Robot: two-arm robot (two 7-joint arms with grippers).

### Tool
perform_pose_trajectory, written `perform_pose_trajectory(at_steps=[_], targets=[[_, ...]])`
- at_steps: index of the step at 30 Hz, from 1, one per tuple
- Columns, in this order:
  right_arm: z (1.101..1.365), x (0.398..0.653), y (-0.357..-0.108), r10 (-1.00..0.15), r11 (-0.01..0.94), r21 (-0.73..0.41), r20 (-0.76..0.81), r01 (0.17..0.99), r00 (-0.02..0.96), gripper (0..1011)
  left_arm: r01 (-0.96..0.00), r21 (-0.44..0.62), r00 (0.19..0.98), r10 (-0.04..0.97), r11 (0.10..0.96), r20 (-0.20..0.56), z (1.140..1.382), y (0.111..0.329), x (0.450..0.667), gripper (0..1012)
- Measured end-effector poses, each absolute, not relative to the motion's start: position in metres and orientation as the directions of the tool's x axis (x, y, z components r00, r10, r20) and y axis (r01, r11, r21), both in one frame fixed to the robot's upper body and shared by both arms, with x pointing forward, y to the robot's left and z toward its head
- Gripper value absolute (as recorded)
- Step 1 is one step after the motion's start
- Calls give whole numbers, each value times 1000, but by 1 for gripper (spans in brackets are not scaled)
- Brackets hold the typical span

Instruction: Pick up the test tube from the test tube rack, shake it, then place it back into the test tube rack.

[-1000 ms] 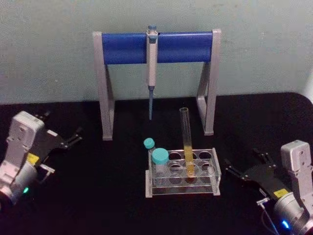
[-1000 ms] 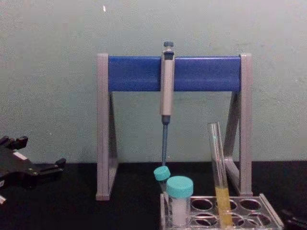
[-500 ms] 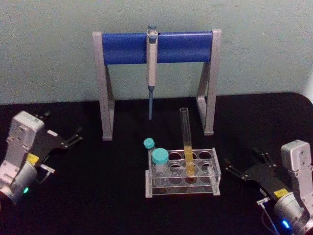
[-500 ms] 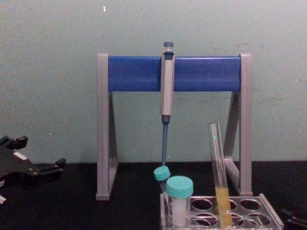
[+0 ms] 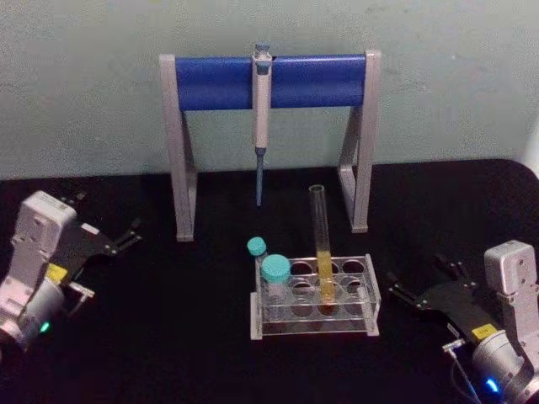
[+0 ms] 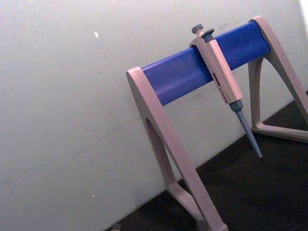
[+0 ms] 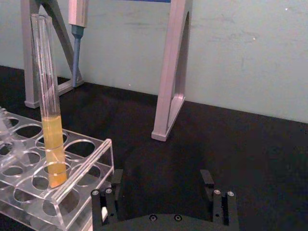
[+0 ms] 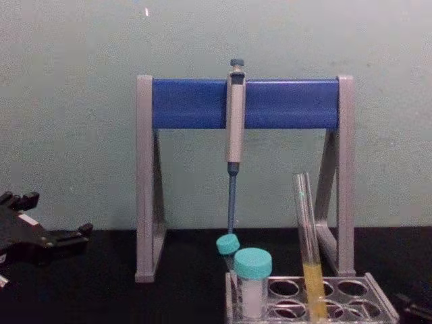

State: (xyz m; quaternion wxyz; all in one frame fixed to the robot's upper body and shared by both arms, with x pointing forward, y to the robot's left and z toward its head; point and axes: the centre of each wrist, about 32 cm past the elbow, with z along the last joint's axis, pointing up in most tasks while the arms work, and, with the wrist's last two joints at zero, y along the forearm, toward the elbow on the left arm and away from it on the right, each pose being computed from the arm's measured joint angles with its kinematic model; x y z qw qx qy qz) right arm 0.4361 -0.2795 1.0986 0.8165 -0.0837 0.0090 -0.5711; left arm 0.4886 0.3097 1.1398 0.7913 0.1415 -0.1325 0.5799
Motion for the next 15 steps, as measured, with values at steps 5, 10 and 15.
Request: perform_pose_trajectory(at_steps=[5, 10, 15], targets=[[1099, 436, -279, -934, 334, -147, 81, 931, 347, 1000, -955, 70, 292, 880, 287, 374, 1140, 310, 489, 1010], [1099, 436, -279, -934, 334, -147, 80, 931, 347, 1000, -955, 70, 292, 880, 287, 374, 1140, 310, 489, 1009], [1099, 436, -279, -934, 334, -147, 80, 931, 347, 1000, -955, 70, 292, 880, 287, 374, 1140, 310, 489, 1009]])
